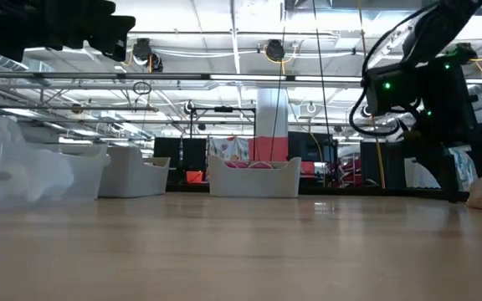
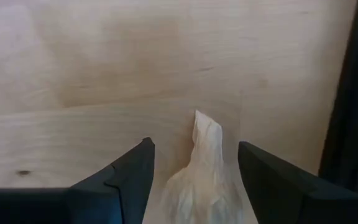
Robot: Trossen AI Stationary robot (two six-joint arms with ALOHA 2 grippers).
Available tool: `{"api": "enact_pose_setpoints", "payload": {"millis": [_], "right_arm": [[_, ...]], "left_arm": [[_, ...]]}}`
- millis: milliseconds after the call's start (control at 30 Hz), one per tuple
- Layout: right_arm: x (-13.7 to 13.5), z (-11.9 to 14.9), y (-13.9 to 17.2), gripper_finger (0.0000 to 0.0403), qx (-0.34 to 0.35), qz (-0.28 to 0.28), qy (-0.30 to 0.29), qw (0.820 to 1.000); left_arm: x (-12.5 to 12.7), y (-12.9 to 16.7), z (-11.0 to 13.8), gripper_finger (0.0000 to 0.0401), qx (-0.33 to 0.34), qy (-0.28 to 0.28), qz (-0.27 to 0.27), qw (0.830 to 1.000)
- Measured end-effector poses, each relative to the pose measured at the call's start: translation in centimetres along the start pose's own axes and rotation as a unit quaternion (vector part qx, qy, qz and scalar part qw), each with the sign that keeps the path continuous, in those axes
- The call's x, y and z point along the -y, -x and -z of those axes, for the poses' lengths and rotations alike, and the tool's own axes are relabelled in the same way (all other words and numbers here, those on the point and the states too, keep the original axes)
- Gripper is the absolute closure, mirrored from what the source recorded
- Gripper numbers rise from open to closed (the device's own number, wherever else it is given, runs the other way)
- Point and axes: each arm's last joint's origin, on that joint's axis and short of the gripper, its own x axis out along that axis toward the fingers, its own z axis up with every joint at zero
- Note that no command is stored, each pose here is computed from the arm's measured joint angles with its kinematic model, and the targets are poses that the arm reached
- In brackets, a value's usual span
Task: Sort produce into baskets
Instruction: Put the white garlic into the transparent bin
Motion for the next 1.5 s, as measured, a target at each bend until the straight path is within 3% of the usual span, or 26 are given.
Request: {"api": "enact_pose_setpoints", "payload": {"millis": [267, 533, 600, 833, 933, 1000, 1133, 1267, 1333, 1400, 1500], "right_arm": [[0.4, -0.1, -1.4, 0.0225, -0.006, -0.009, 0.000, 1.000], [-0.2, -0.2, -1.1, 0.0376, -0.002, -0.044, 0.024, 0.999], [-0.7, -0.2, -0.7, 0.0390, 0.002, -0.057, 0.031, 0.998], [-4.7, -0.3, 3.5, 0.0392, 0.053, -0.210, 0.089, 0.972], [-7.1, 0.1, 6.7, 0.0398, 0.118, -0.314, 0.125, 0.934], [-8.5, 0.9, 8.6, 0.0398, 0.171, -0.386, 0.154, 0.894], [-11.1, 3.6, 12.2, 0.0398, 0.308, -0.530, 0.217, 0.760], [-13.7, 7.1, 12.6, 0.0398, 0.417, -0.584, 0.268, 0.643], [-15.0, 8.7, 11.9, 0.0398, 0.449, -0.605, 0.278, 0.596], [-16.3, 9.9, 10.6, 0.0398, 0.472, -0.621, 0.275, 0.562], [-18.0, 11.3, 8.5, 0.0398, 0.491, -0.640, 0.269, 0.526]], "left_arm": [[0.0, 0.0, 0.0, 0.0225, -0.001, 0.000, 0.000, 1.000], [0.0, 0.0, 0.0, 0.0225, -0.001, -0.002, 0.000, 1.000], [0.0, 0.0, 0.0, 0.0225, -0.001, -0.002, 0.000, 1.000], [0.0, 0.0, 0.0, 0.0225, 0.000, -0.002, 0.000, 1.000], [0.0, 0.0, 0.0, 0.0225, 0.000, -0.002, 0.000, 1.000], [0.0, 0.0, 0.0, 0.0225, -0.001, 0.000, 0.000, 1.000], [0.0, 0.0, 0.0, 0.0225, -0.001, 0.006, 0.001, 1.000], [0.2, -0.1, 0.1, 0.0225, -0.003, 0.017, 0.010, 1.000], [0.3, -0.2, 0.1, 0.0225, -0.004, 0.022, 0.015, 1.000], [0.4, -0.4, 0.2, 0.0225, -0.007, 0.031, 0.020, 0.999], [0.5, -0.7, 0.4, 0.0225, -0.016, 0.046, 0.027, 0.998]]}}
